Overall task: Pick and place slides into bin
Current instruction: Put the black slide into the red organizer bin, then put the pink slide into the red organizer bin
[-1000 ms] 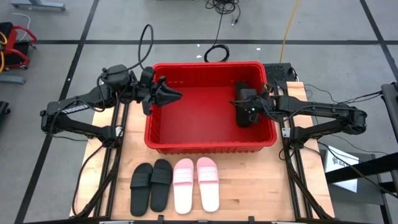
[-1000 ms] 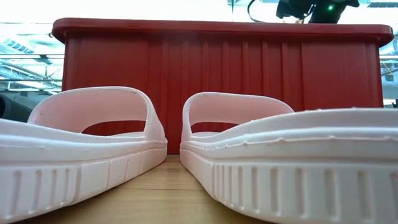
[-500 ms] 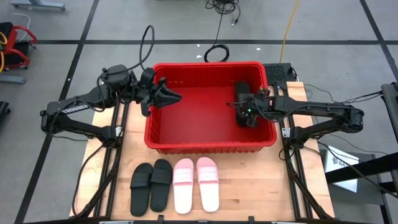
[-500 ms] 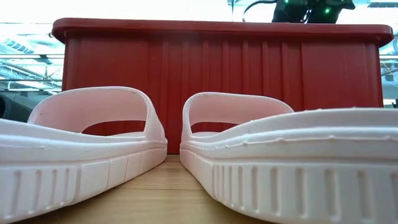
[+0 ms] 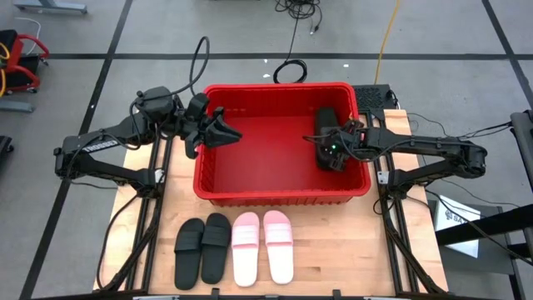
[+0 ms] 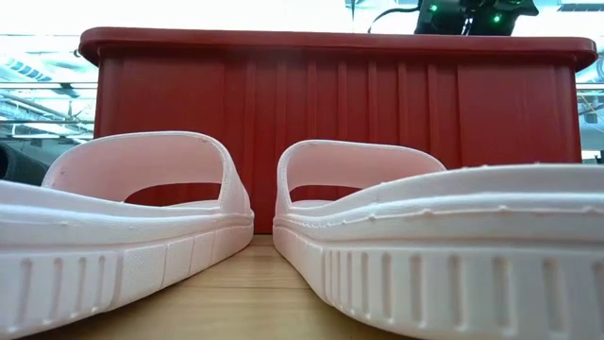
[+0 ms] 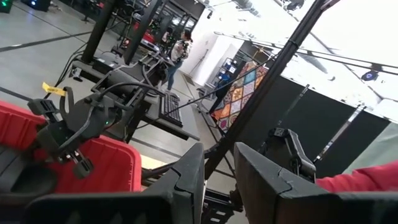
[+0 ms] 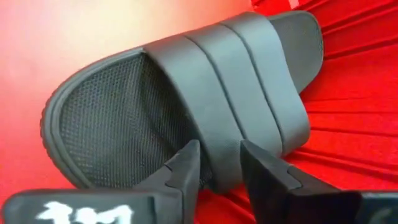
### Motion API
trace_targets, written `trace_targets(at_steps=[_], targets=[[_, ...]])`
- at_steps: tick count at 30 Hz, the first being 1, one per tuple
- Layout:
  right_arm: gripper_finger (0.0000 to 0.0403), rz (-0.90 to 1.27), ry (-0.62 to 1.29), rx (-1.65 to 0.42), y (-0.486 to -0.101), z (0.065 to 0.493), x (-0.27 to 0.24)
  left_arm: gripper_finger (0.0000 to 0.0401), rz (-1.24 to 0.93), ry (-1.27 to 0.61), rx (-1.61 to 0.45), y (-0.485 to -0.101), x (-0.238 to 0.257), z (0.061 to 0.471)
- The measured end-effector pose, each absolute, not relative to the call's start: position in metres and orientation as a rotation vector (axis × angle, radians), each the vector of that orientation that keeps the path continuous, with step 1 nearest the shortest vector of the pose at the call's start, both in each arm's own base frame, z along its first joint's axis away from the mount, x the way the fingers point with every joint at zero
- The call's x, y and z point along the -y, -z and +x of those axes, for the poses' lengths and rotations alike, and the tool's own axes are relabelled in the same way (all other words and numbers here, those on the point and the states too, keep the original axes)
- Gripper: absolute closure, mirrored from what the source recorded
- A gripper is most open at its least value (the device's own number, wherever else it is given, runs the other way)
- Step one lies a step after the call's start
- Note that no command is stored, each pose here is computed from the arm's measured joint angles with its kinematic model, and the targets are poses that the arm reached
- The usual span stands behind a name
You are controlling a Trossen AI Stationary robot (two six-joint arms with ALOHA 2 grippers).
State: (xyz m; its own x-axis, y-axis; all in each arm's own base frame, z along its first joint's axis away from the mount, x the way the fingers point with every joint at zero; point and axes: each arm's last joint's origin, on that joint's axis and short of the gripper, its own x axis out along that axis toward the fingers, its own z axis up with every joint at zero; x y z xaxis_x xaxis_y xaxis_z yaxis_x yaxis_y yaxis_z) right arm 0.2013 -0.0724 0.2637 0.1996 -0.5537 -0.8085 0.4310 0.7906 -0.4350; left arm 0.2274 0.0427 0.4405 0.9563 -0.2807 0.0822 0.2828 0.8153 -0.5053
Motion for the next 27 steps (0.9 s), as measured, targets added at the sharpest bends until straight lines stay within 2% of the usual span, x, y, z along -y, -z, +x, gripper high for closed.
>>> trace_targets(at_steps=[14, 20, 27], targets=[[0.0219, -0.027, 0.749, -1.231, -0.261, 0.193, 0.070, 0.0315, -0.517, 0.301, 0.007, -0.441, -0.043, 0.227], [0.0213, 0.015, 0.779, -1.171, -0.267, 0.189, 0.069, 0.0315, -0.510, 0.295, 0.010, -0.441, -0.044, 0.227], [0.0221, 0.064, 0.758, -0.965, -0.287, 0.183, 0.066, 0.0315, -0.516, 0.268, 0.016, -0.441, -0.050, 0.226]])
